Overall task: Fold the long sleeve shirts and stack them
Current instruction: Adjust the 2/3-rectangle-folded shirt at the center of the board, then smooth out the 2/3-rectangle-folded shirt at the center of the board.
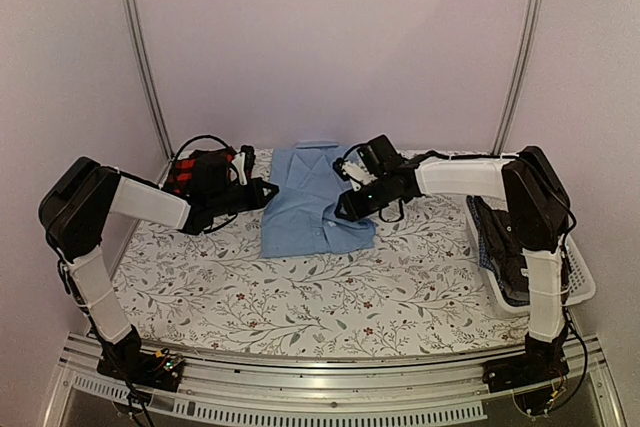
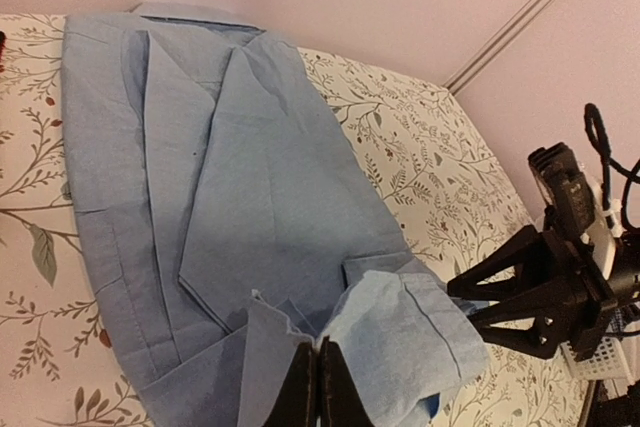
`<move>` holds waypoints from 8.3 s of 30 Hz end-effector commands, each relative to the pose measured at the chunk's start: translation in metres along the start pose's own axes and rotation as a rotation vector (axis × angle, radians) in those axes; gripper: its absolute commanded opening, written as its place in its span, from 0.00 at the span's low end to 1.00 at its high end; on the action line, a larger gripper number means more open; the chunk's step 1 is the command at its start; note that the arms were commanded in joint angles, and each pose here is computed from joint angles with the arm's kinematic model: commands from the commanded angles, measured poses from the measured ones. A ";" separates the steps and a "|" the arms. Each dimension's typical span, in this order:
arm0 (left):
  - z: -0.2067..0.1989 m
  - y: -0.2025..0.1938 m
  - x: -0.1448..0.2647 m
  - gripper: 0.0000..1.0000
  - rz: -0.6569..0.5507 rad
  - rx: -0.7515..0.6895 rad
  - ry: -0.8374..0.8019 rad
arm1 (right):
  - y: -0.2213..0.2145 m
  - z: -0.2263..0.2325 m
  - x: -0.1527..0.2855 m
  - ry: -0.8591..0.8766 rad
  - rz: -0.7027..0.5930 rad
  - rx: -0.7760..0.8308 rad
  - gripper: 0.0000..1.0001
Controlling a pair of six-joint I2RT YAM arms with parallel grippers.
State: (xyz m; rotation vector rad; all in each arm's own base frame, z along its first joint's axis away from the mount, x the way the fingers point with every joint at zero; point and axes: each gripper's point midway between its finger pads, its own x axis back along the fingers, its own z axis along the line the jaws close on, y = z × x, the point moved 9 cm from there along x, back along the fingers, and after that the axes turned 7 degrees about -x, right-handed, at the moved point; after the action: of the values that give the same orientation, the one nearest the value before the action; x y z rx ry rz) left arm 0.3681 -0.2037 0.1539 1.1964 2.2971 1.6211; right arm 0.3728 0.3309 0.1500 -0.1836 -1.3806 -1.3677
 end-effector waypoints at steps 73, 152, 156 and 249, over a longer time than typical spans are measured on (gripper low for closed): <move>0.062 -0.001 -0.053 0.02 0.017 0.057 0.177 | 0.033 -0.053 0.044 -0.176 -0.174 -0.271 0.26; -0.062 0.004 -0.124 0.19 0.395 -0.166 0.442 | 0.008 -0.081 0.001 0.344 -0.068 -0.503 0.27; -0.064 0.007 -0.120 0.16 0.375 -0.166 0.439 | -0.003 -0.074 -0.004 0.333 -0.034 -0.489 0.20; -0.027 0.003 0.021 0.69 0.276 0.148 0.218 | -0.040 -0.077 0.043 0.178 -0.035 -0.467 0.55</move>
State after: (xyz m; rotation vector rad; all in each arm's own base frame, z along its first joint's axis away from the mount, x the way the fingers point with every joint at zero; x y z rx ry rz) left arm 0.3770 -0.2296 0.2064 1.2922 2.4220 1.8462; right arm 0.3903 0.2362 0.1315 -0.3356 -0.8164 -1.7138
